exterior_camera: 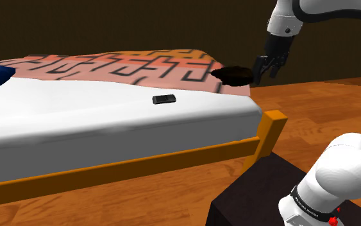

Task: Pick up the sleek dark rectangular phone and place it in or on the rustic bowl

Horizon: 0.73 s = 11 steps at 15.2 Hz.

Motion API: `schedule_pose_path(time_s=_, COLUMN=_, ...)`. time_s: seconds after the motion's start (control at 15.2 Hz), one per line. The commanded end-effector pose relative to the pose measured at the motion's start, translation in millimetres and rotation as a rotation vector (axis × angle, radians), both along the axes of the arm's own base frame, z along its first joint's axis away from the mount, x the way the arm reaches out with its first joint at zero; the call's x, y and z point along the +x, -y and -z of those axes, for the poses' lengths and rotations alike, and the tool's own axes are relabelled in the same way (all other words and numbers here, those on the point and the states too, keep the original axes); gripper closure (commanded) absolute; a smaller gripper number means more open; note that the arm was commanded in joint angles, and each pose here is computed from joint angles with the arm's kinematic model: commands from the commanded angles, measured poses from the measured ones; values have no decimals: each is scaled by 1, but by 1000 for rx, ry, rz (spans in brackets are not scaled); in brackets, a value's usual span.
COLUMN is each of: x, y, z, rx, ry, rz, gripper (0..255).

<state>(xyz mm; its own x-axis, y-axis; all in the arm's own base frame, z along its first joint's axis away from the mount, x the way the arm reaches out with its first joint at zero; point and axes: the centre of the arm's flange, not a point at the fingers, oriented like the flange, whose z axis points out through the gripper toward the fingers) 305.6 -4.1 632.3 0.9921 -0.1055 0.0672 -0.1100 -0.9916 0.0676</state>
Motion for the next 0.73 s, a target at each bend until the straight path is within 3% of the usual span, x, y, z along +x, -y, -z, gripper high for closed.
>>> schedule_pose_path(time_s=0.0, x=0, y=0, z=0, rx=0, ry=0, rz=0, gripper=0)
schedule_pose_path(time_s=0.66, x=124, y=-30, z=31, rx=18, ry=-29, rz=-336, gripper=0)
